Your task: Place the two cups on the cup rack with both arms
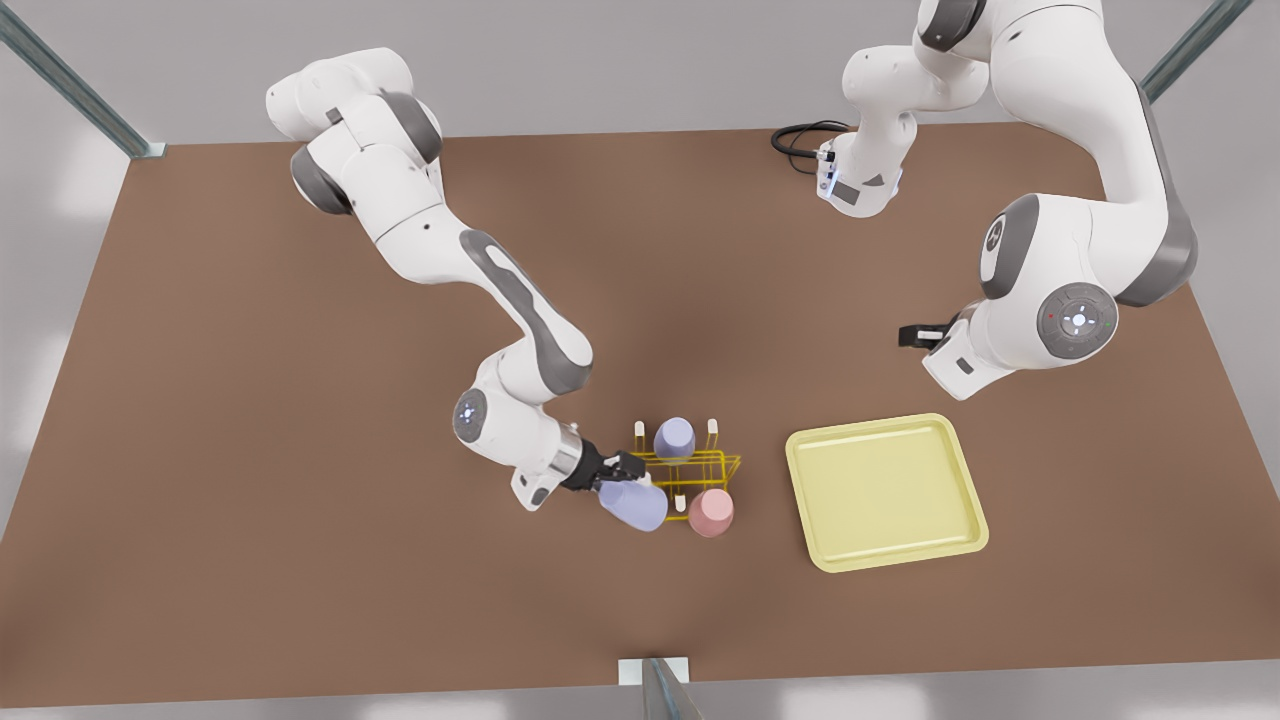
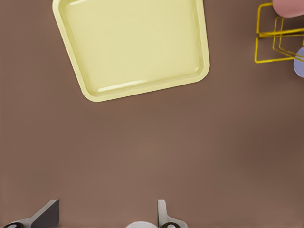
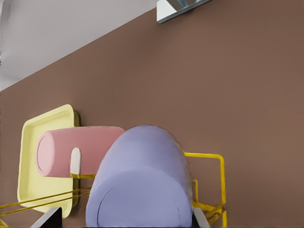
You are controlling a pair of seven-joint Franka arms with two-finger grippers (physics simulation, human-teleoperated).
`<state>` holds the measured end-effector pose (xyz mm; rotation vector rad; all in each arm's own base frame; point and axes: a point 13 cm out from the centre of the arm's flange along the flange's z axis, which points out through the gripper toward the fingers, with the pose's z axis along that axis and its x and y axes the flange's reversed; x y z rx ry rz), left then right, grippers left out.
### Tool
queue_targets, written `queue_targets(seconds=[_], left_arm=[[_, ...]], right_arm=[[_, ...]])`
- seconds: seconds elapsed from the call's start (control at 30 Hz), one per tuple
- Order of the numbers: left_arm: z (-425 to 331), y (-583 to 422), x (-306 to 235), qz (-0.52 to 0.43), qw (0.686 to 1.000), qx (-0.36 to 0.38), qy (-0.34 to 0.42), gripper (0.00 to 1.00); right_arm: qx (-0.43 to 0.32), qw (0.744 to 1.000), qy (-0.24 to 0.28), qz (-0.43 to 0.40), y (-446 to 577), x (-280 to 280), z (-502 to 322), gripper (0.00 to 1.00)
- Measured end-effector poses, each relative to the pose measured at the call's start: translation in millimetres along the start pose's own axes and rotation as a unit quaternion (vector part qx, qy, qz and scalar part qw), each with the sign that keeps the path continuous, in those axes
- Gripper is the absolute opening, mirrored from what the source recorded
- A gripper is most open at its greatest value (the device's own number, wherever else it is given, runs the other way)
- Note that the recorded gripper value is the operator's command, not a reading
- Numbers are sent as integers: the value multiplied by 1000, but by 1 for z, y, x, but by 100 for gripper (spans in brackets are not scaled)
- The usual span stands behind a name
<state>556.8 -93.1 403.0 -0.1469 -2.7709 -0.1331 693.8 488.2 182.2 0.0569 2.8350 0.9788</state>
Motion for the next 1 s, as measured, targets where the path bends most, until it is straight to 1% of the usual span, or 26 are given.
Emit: queue_targets(seconds=[0.27, 0.33, 0.37, 0.4, 0.43, 0.5, 0.53, 0.57, 0.6, 0.63, 0.73, 0.83, 0.93, 1.0], left_arm=[[0, 0, 1, 9, 1000, 0, 2, 100], [0, 0, 1, 10, 1000, 0, 2, 100], [0, 0, 1, 11, 1000, 0, 2, 100], [0, 0, 1, 12, 1000, 0, 2, 100], [0, 0, 1, 13, 1000, 0, 2, 100], [0, 0, 1, 14, 1000, 0, 2, 100], [0, 0, 1, 14, 1000, 0, 2, 100], [0, 0, 1, 15, 1000, 0, 2, 100], [0, 0, 1, 16, 1000, 0, 2, 100], [1, -2, 1, 17, 1000, 0, 3, 100], [0, -11, 0, 24, 1000, 12, 4, 100], [0, -18, -4, 30, 999, 20, 1, 100], [1, -20, -6, 31, 999, 22, 0, 100], [1, -21, -7, 31, 999, 23, 0, 100]], right_arm=[[-26, 1000, -14, 2, 29, -23, -30, 100], [-25, 999, -24, -4, 38, -35, -57, 100], [4, 999, -37, -14, 19, -56, -87, 100], [62, 997, -40, -26, -29, -76, -112, 100], [131, 990, -29, -38, -88, -89, -130, 100], [279, 959, -3, -51, -214, -111, -195, 100], [324, 945, 0, -50, -247, -120, -249, 100], [345, 938, -6, -42, -262, -127, -313, 100], [352, 935, -7, -32, -261, -120, -372, 100], [350, 936, -1, -23, -254, -102, -419, 100], [339, 940, 27, -13, -228, -41, -503, 100], [336, 940, 60, -7, -226, 5, -539, 100], [333, 939, 90, -9, -229, 39, -546, 100], [328, 939, 99, -12, -230, 57, -549, 100]])
